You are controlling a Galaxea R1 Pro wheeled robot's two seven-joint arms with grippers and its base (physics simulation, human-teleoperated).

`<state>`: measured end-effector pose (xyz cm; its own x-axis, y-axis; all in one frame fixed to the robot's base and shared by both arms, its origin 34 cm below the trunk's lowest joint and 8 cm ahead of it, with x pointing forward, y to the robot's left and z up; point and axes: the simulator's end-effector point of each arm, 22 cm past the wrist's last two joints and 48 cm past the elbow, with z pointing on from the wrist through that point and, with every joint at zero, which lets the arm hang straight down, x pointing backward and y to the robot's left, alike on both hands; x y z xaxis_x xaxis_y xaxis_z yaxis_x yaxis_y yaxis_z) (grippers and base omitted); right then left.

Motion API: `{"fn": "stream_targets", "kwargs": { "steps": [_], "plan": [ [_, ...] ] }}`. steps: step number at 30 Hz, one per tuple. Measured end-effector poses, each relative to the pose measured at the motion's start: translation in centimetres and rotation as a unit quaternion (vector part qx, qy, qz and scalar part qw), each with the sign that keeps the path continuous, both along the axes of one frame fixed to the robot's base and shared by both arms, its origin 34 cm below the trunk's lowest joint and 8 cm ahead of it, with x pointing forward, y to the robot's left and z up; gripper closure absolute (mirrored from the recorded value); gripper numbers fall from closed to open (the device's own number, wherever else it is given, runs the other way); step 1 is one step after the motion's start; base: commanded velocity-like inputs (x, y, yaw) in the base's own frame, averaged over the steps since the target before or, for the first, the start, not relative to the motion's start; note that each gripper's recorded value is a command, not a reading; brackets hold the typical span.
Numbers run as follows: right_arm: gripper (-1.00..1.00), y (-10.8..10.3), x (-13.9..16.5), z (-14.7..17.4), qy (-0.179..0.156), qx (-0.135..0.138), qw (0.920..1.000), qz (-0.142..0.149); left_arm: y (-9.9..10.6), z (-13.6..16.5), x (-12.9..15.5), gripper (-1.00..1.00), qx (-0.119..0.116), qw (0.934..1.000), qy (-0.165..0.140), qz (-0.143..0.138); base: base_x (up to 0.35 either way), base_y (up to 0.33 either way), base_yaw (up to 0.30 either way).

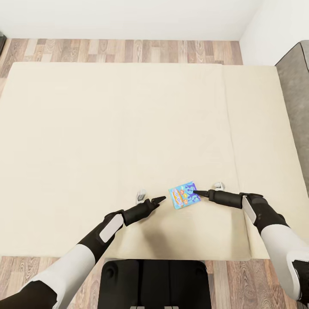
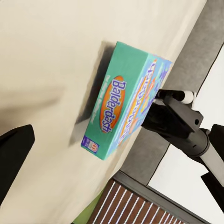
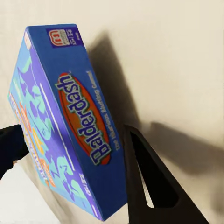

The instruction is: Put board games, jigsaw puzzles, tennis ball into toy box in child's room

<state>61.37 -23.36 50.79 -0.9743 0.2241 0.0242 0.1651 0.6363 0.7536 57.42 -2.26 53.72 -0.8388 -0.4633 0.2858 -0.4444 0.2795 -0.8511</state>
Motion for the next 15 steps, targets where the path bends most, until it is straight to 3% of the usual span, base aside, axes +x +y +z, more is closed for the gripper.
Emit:
{"fn": "stream_targets", "kwargs": {
  "steps": [15],
  "plan": [
    [-1.0,4.5,-1.0,0.4,0.002,0.023,0.9992,0.033,0.1,0.3,0.0,-1.0,0.001,1.0,-0.004,0.002,0.0,0.0,0.0]
  ]
}}
